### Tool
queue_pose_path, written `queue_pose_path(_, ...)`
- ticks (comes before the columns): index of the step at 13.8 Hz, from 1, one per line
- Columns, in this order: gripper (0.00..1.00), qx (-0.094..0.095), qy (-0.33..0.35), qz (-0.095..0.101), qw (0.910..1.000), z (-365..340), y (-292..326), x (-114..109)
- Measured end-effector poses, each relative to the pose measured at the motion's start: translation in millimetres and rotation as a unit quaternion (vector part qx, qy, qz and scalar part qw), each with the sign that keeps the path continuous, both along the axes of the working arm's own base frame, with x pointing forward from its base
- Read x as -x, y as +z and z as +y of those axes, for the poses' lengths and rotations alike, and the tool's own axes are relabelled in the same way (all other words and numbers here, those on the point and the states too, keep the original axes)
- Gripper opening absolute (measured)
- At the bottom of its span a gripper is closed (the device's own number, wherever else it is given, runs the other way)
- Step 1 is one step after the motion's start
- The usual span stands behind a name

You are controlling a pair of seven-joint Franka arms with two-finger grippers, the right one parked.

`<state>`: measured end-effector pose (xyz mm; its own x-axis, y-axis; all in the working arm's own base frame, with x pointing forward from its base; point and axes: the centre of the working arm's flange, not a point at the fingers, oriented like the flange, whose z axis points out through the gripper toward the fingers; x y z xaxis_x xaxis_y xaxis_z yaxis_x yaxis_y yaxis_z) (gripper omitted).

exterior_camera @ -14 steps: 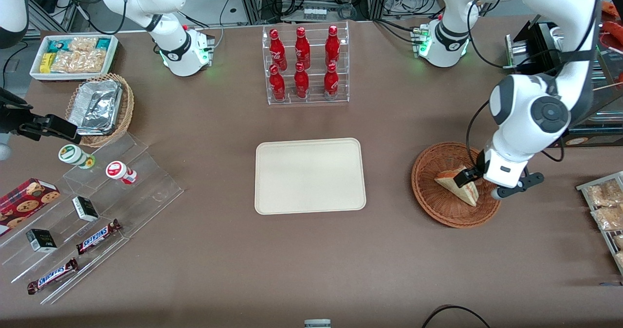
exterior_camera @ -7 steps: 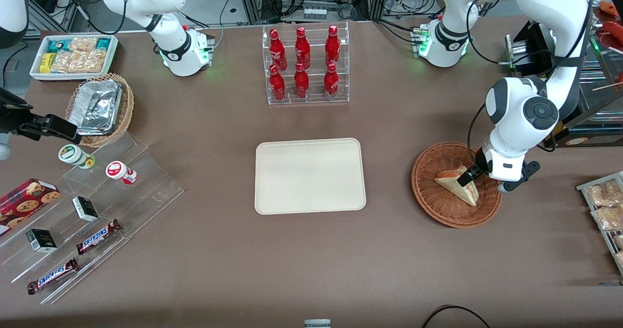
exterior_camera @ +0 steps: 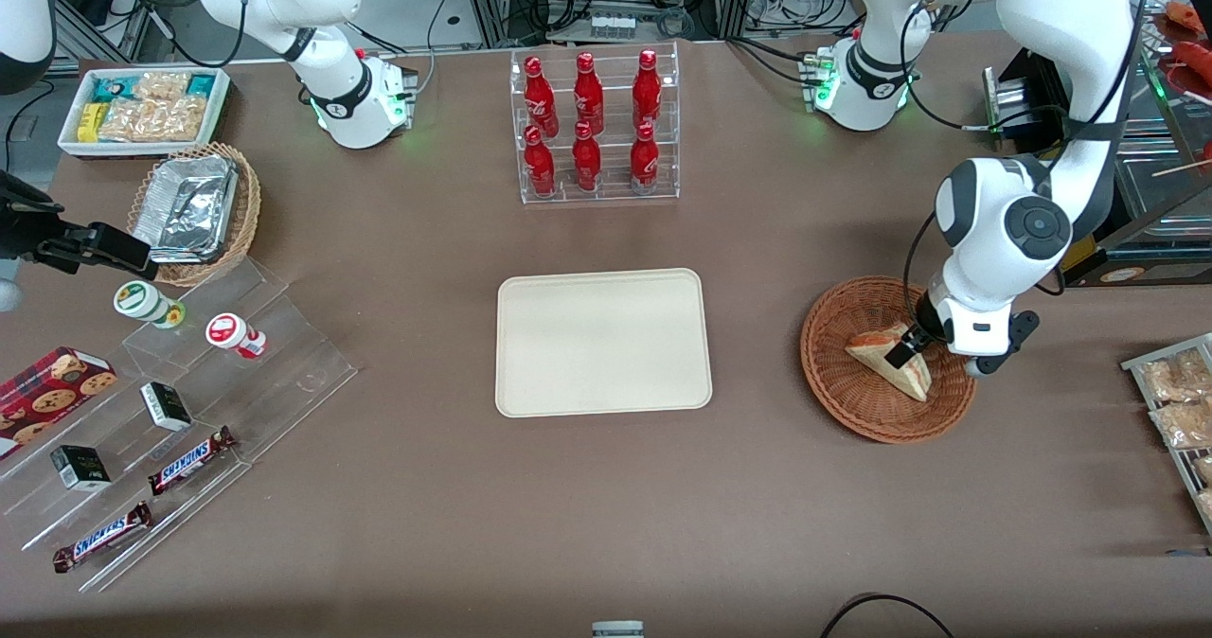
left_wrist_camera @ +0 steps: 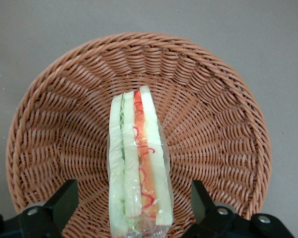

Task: Place sandwich from basket to tray
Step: 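Lower the left gripper and close it on the wrapped sandwich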

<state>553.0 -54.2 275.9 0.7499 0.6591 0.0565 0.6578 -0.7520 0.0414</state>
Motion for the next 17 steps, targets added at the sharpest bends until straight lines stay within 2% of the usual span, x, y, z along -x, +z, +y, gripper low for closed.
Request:
queue_pose_path(3,0.99,0.0,0.004,0.006,1.0,-3,-14,1)
queue_pose_path(4,0.95,0.0,0.008,0.006,1.0,-3,-16,0)
queue_pose_path(6,0.74,0.001,0.02,0.005,0.9998,-5,-22,0)
queue_pose_path(7,0.74,0.001,0.022,0.007,0.9997,-7,-24,1)
queue_pose_path(8,0.68,0.001,0.022,0.01,0.9997,-11,-28,1)
queue_pose_path(11,0.37,0.001,0.022,0.008,0.9997,-14,-29,1)
queue_pose_path(14,0.3,0.002,0.011,0.005,0.9999,-27,-14,-6)
queue_pose_path(17,0.23,-0.005,-0.008,0.031,0.9995,-51,34,-22)
